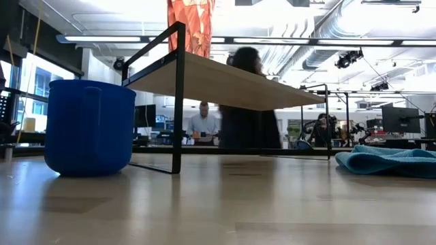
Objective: Stack small to large cups/mugs on shelf
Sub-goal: Put the black cup on the shelf, then put the blue mug on the shelf
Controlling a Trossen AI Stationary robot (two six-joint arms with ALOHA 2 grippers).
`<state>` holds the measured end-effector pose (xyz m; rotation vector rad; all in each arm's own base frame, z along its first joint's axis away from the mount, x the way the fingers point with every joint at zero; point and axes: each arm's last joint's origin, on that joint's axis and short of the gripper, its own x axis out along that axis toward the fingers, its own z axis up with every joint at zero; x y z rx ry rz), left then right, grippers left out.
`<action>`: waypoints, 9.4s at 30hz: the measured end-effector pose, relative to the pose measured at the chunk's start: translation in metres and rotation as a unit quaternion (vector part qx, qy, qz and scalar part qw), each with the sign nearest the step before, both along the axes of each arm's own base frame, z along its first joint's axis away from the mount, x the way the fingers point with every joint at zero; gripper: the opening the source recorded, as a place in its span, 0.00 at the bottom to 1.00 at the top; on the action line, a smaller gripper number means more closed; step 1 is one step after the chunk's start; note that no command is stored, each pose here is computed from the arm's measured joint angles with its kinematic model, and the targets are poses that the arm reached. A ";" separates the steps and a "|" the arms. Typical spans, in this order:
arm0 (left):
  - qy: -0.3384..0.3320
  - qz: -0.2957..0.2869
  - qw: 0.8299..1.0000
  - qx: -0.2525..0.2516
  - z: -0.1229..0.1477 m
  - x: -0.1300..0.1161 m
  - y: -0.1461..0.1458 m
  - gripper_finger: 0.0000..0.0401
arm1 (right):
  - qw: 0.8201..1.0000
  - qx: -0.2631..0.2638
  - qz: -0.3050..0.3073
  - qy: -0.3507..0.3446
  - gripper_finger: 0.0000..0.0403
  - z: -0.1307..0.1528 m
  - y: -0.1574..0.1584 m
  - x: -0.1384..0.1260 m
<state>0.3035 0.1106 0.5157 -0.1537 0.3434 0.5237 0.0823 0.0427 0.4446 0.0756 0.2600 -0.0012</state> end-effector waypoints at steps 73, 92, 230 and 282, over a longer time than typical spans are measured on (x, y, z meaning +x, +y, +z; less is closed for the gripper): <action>0.268 -0.163 0.949 -0.034 -0.111 0.074 0.027 0.00 | 0.997 -0.033 -0.059 0.036 0.26 -0.010 0.004 0.010; 0.316 -0.147 0.936 -0.051 -0.119 0.069 0.026 0.00 | 0.996 -0.024 -0.070 0.043 0.26 -0.012 0.006 0.012; 0.231 -0.005 0.971 0.057 -0.040 0.001 0.029 0.21 | 0.992 -0.003 -0.090 0.085 0.26 -0.021 0.008 0.014; 0.080 -0.191 0.977 0.041 0.039 -0.215 -0.078 0.21 | 0.964 0.140 -0.137 0.179 0.26 -0.222 0.170 0.264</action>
